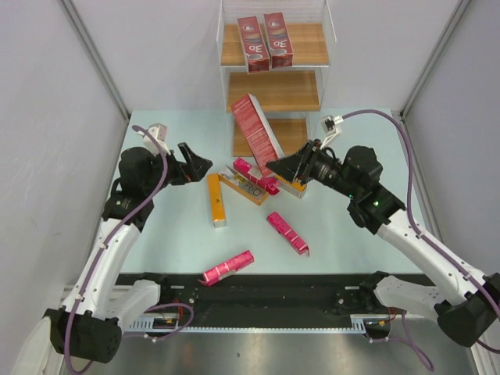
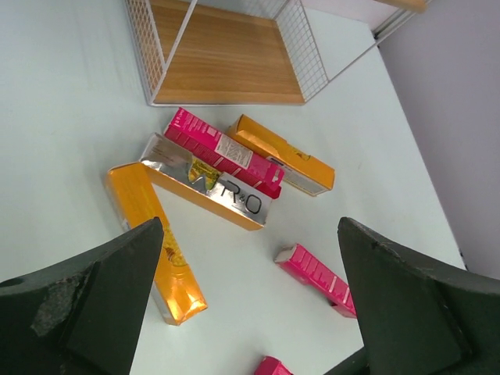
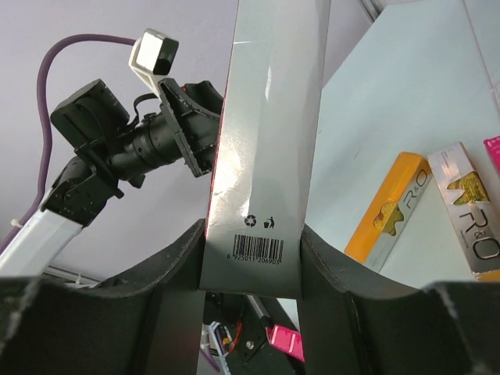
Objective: Place and organize the toothpastes onto the shelf
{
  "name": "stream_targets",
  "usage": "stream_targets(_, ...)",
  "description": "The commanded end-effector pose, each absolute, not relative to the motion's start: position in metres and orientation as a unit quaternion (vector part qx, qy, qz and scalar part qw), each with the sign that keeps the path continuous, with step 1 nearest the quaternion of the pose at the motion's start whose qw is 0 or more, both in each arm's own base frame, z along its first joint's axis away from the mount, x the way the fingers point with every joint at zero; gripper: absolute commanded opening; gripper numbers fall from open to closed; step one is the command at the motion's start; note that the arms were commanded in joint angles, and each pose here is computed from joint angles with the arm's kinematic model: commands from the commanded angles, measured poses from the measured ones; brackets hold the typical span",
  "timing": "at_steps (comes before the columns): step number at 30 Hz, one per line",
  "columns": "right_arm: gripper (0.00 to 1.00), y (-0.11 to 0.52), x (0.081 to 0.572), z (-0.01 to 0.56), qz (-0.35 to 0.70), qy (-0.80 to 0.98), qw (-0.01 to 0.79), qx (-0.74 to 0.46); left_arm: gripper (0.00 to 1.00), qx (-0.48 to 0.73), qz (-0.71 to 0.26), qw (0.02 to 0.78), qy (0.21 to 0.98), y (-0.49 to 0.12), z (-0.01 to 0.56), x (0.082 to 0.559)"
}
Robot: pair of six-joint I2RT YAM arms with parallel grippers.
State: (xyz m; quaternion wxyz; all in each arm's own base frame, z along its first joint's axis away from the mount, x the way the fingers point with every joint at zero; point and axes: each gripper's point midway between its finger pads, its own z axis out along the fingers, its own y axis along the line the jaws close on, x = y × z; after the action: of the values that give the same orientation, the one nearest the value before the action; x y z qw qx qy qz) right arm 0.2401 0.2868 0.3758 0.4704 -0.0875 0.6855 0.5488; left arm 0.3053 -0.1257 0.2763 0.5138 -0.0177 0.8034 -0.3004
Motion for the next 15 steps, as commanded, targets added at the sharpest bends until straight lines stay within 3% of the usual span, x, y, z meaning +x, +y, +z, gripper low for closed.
stream_targets(1,0.15,0.283,0.249,0.442,0.571,0.626,0.518,-0.119,1.00,-0.001,-0.275,0.534,0.800,-0.120,0.292,0.316)
stream_targets(15,0.14,0.249,0.331,0.543,0.547,0.596,0.579,-0.100,1.00,0.004,-0.259,0.529,0.808,-0.117,0.267,0.317)
